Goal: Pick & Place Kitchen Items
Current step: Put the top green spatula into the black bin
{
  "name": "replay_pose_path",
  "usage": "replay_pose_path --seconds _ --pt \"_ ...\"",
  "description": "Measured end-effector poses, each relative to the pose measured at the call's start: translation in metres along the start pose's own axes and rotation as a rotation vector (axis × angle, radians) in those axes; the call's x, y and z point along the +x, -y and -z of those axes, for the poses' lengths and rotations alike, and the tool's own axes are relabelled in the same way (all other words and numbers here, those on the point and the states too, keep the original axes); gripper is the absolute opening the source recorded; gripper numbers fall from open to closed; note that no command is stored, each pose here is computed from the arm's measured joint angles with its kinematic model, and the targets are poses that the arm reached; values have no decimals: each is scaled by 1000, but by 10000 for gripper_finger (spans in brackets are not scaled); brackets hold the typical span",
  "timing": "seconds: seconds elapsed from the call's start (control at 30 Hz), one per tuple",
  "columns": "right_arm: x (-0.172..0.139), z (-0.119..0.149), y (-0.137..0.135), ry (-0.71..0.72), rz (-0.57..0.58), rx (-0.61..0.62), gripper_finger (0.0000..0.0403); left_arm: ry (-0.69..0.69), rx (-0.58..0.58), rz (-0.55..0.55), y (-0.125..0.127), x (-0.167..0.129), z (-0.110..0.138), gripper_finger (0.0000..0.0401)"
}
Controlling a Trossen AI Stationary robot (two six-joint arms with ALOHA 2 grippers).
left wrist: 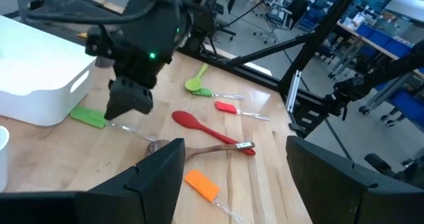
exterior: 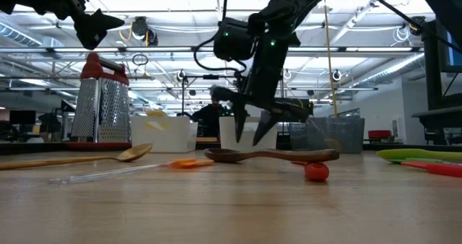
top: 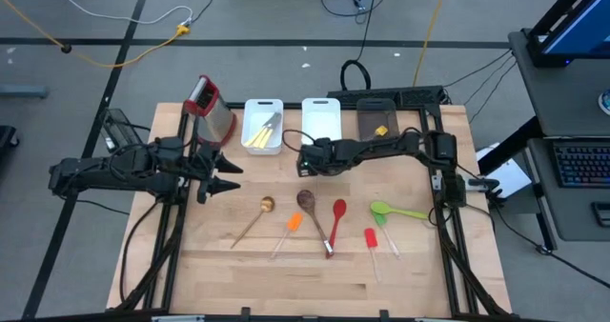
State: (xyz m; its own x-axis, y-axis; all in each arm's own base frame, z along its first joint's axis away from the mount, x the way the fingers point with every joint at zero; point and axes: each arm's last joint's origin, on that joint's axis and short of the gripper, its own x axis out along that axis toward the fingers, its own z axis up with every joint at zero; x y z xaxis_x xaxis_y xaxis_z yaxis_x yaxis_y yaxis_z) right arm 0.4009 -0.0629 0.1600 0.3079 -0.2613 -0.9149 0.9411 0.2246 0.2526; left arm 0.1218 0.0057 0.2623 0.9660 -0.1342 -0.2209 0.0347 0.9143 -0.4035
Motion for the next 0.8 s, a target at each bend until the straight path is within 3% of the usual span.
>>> replay_pose_path --seconds 0.33,0.8 --pt "42 21 0 -69 50 1 157 -8 -7 -6 -1 0 1 269" --pt "39 20 -6 27 13 42 157 -25 -18 -11 -1 0 2 269"
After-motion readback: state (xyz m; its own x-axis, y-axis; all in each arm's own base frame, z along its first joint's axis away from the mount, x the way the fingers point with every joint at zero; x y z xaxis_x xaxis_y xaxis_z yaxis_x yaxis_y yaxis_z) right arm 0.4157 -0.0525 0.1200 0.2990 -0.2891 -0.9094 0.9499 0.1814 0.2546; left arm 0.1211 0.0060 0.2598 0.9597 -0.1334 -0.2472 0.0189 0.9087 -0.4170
